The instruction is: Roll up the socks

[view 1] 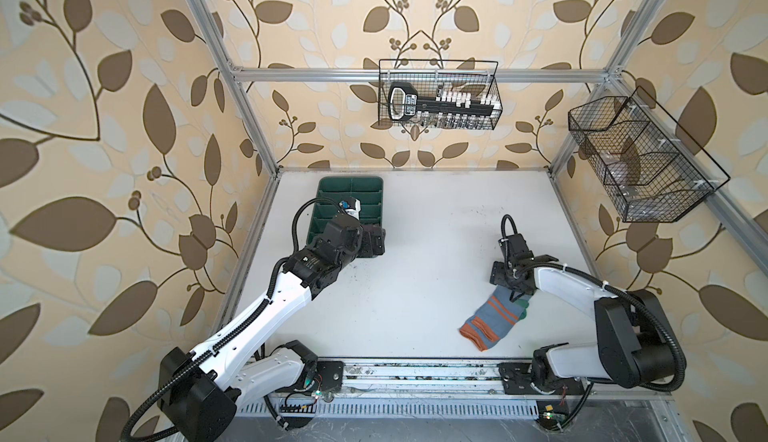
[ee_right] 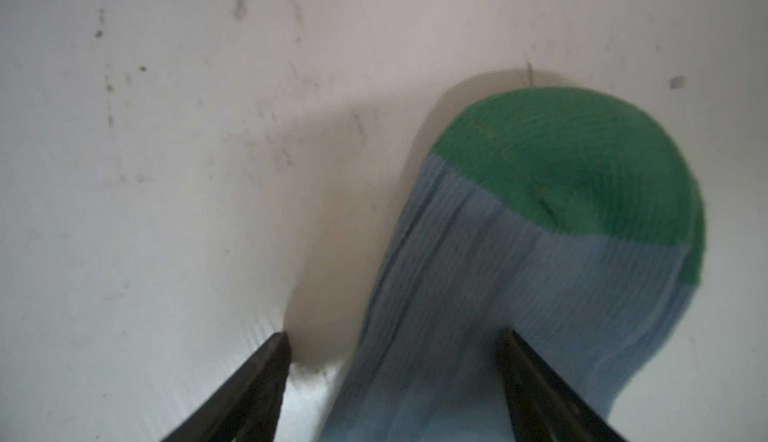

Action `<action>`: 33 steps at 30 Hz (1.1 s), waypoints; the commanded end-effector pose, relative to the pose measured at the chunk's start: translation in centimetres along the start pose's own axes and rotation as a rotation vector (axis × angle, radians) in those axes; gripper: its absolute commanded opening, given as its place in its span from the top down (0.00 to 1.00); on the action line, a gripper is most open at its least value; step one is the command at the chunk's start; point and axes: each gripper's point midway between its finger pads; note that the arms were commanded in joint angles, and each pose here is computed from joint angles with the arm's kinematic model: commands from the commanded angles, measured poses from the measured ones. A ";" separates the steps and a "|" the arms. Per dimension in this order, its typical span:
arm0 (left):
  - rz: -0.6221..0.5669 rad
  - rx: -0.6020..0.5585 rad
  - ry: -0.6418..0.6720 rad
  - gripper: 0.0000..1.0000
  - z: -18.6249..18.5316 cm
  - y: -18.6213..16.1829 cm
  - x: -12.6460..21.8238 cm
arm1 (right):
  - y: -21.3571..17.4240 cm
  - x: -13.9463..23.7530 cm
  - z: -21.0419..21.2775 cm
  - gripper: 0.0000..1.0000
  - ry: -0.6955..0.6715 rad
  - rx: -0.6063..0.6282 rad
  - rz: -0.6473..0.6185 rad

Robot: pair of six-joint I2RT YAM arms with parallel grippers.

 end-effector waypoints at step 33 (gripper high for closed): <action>0.094 0.002 -0.083 0.01 -1.8 -1.0 0.7 | 8.1 8.3 27.3 0.16 0.553 0.298 -0.149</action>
Point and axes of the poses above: each gripper's point midway between its finger pads, its own x axis back along the fingers, its own z axis along the line the jaws close on, y = z × x, and after that the axes turned 11 degrees about -x, right-handed
